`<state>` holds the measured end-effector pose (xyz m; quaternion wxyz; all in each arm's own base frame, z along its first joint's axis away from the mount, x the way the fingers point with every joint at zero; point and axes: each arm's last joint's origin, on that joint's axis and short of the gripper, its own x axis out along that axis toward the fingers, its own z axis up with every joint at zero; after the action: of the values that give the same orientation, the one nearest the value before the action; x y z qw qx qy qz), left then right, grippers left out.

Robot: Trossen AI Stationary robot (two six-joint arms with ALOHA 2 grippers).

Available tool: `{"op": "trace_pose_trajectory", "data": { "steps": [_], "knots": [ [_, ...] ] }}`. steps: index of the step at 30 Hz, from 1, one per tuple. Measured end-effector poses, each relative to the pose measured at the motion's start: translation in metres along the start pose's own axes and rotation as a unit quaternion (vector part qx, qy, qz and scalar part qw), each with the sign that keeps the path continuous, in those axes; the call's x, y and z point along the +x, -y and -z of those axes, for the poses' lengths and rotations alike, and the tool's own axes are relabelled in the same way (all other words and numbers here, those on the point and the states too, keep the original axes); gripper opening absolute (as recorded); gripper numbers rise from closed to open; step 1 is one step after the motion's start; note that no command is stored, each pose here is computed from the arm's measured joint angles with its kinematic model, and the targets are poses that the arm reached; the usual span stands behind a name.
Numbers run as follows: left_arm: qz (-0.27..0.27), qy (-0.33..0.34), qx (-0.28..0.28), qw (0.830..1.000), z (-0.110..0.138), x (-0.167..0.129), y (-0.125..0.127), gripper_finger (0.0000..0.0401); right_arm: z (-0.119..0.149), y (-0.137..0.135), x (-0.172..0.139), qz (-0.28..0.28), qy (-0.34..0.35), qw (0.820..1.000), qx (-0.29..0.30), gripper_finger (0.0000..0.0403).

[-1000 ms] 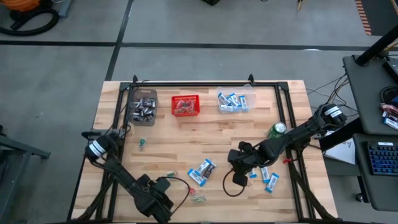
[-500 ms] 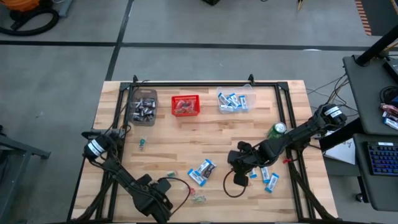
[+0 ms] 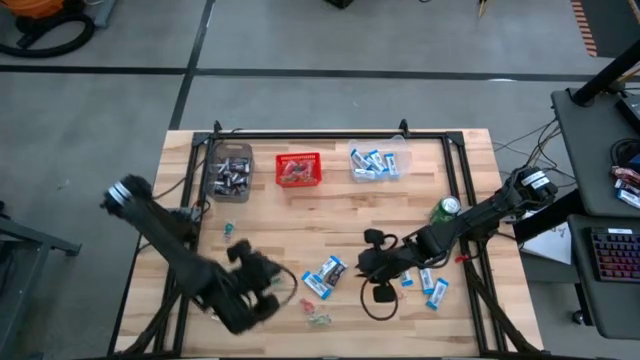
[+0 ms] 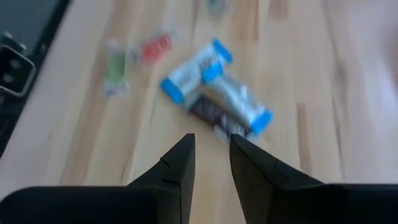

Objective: Sort candy
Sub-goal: Put the brown chocolate into the black bin

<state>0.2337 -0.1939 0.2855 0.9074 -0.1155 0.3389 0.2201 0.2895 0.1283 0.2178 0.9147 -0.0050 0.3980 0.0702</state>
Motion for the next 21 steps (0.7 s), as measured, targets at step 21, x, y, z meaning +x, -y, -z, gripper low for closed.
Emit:
{"op": "trace_pose_trajectory", "data": {
  "steps": [21],
  "knots": [
    [-0.151,0.106,-0.168,0.969,-0.019,0.056,-0.234,0.0000,-0.015,0.070,0.012,0.080,0.103,0.991,-0.040,0.0073]
  ]
}}
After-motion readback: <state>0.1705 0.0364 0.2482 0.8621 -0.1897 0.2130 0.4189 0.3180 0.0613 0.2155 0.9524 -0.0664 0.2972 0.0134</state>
